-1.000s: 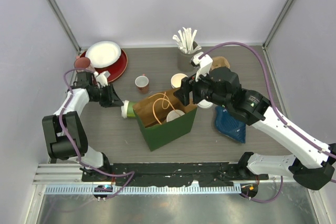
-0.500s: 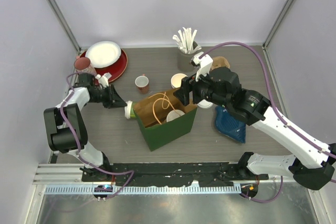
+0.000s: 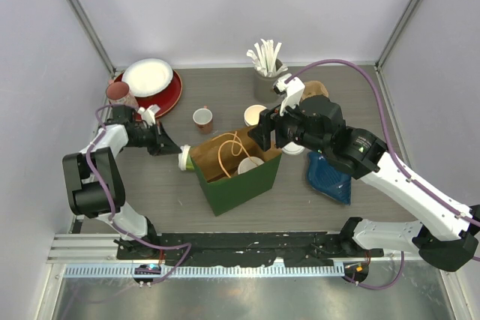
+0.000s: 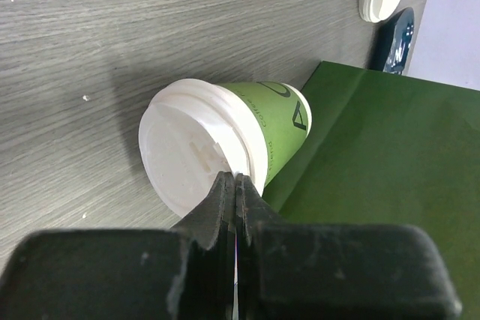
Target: Pack the takeout coffee
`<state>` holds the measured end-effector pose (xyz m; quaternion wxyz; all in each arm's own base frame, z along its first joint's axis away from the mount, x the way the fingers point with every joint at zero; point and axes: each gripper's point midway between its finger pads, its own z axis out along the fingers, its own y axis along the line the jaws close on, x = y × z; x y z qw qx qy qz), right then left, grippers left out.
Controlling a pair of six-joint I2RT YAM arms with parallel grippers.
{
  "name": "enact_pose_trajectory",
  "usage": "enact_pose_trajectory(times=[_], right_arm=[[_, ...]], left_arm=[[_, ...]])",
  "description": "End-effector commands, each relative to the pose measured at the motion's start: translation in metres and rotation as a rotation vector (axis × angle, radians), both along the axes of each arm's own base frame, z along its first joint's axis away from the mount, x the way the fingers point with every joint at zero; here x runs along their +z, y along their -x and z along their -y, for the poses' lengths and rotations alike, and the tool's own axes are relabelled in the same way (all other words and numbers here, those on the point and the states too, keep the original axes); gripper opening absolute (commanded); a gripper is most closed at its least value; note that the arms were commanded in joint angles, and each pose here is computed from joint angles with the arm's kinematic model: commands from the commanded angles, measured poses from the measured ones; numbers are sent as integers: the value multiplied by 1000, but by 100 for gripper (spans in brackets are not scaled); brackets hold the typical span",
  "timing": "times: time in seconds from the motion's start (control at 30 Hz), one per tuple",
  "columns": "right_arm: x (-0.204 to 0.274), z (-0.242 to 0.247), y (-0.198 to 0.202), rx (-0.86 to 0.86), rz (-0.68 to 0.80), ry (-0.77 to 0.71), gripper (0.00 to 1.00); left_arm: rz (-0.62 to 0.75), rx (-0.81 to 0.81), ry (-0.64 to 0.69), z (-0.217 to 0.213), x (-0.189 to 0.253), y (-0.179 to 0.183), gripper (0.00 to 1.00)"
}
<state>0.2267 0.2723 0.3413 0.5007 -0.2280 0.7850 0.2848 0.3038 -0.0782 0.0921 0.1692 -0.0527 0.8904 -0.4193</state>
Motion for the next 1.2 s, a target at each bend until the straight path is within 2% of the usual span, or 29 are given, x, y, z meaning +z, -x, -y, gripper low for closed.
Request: enact_pose_trajectory(times=[0.0, 0.17, 0.3, 0.43, 0.67, 1.0, 1.17], right_arm=[[27, -1, -1, -10, 45, -58, 70], [28, -1, -2, -9, 47, -56, 70], [28, -3, -3, -7, 46, -55, 70], [29, -3, -2, -6, 49, -60, 70], [30, -4, -3, -4, 53, -63, 70], [31, -2, -1, -2, 55, -69, 70], [33, -2, 0, -1, 56, -78, 70]], left_arm=[[91, -16, -113, -13, 16, -3, 0], [188, -60, -207, -21, 33, 1, 0], [218, -83, -246, -25, 39, 3, 0], [262, -114, -343, -33, 46, 4, 0], [389, -198, -624, -46, 60, 6, 0], [473, -247, -846, -63, 78, -3, 0], [532, -326, -1047, -64, 77, -5, 0]])
